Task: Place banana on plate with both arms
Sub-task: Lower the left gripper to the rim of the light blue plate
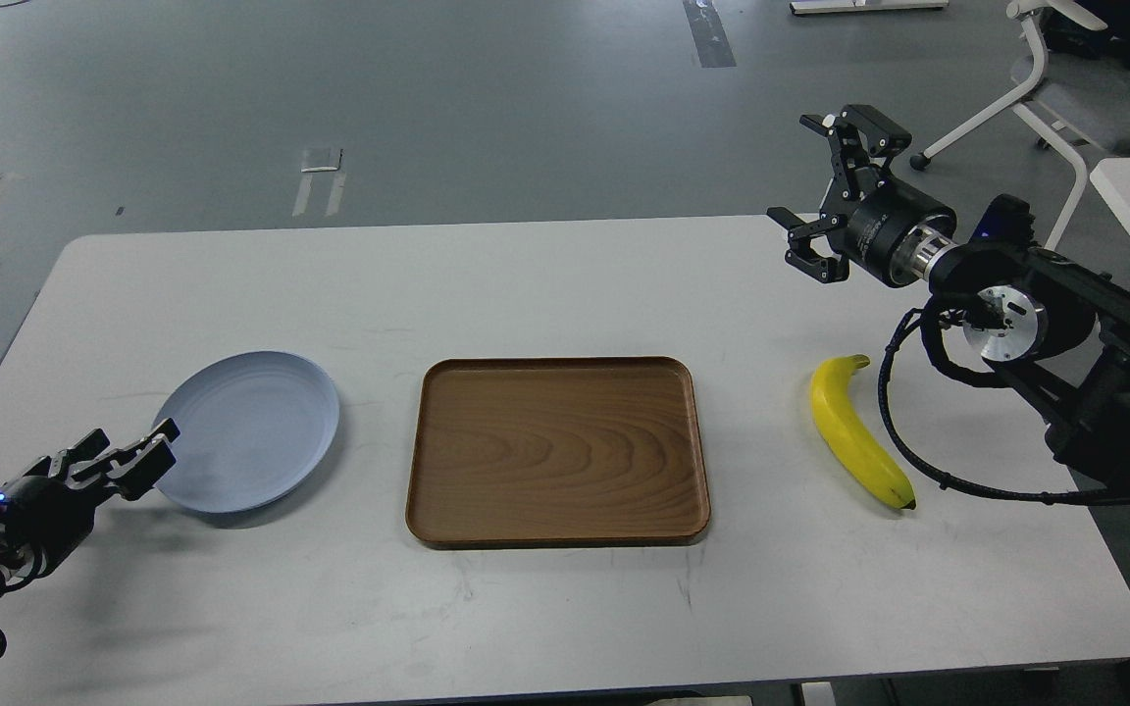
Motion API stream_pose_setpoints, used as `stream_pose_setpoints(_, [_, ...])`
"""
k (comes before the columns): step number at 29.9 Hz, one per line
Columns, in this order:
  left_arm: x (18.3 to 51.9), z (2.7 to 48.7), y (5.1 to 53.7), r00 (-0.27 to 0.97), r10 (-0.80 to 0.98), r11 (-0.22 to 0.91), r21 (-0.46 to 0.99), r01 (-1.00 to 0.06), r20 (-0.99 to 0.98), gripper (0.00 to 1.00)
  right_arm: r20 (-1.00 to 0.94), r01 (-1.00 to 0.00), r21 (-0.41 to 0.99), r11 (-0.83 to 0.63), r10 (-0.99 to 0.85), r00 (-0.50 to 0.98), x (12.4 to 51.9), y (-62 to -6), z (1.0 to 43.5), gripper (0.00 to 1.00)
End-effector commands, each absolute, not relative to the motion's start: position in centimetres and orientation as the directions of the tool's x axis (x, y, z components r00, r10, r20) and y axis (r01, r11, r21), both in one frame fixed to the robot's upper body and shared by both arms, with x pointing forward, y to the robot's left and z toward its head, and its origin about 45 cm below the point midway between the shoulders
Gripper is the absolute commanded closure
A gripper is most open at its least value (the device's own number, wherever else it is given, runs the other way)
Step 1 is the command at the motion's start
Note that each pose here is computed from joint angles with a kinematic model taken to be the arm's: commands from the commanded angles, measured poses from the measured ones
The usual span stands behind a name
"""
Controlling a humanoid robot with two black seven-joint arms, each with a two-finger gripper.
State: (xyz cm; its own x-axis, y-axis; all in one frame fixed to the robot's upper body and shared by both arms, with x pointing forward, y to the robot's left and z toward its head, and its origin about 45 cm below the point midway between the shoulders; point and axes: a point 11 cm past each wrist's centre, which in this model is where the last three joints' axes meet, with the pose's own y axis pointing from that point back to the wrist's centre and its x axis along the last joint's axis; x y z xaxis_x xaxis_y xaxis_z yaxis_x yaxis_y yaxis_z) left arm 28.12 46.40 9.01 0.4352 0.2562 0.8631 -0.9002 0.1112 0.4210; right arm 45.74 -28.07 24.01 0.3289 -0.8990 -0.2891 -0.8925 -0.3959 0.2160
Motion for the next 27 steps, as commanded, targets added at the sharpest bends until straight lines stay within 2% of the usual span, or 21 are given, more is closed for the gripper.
stream_pose_setpoints(1, [28.5,7.7,46.0,0.442,0.258,0.097,0.432,-0.897,0.859,0.08,-0.289,-0.893,0.216,-0.394,-0.9,0.327,45.7,-28.2,24.0,0.0])
stream_pose_setpoints(6, [28.4,7.6,46.1,0.444,0.262,0.094,0.435,-0.895,0.857,0.1,-0.288,-0.894,0.219,-0.391,-0.901,0.323,45.7,-28.3,23.9,0.0])
stream_pose_setpoints(7, [28.5,7.7,46.1,0.443,0.262,0.096,0.433,-0.896,0.857,0.2,-0.288,-0.894,0.219,-0.391,-0.901,0.323,45.7,-28.3,23.9,0.0])
stream_pose_setpoints(8, [28.4,7.6,46.0,0.445,0.262,0.099,0.435,-0.895,0.856,0.46,-0.29,-0.893,0.22,-0.392,-0.901,0.323,45.6,-28.3,23.8,0.0])
stream_pose_setpoints(9, [28.4,7.6,46.0,0.445,0.262,0.099,0.435,-0.895,0.856,0.6,-0.292,-0.892,0.221,-0.394,-0.9,0.324,45.6,-28.1,23.7,0.0])
stream_pose_setpoints(10, [28.4,7.6,45.9,0.446,0.262,0.104,0.434,-0.895,0.856,0.8,-0.294,-0.892,0.223,-0.395,-0.899,0.325,45.6,-28.1,23.6,0.0])
stream_pose_setpoints(13, [28.4,7.6,45.6,0.445,0.262,0.125,0.427,-0.896,0.856,1.0,-0.295,-0.89,0.224,-0.396,-0.898,0.325,45.6,-28.0,23.5,0.0])
stream_pose_setpoints(24, [28.9,8.4,45.7,0.419,0.255,0.129,0.398,-0.908,0.872,1.0,-0.296,-0.889,0.239,-0.391,-0.901,0.317,45.2,-28.2,22.7,0.0])
stream_pose_setpoints(27, [30.1,9.5,45.5,0.393,0.254,0.144,0.367,-0.919,0.884,1.0,-0.296,-0.892,0.231,-0.389,-0.901,0.317,45.2,-28.3,22.8,0.0])
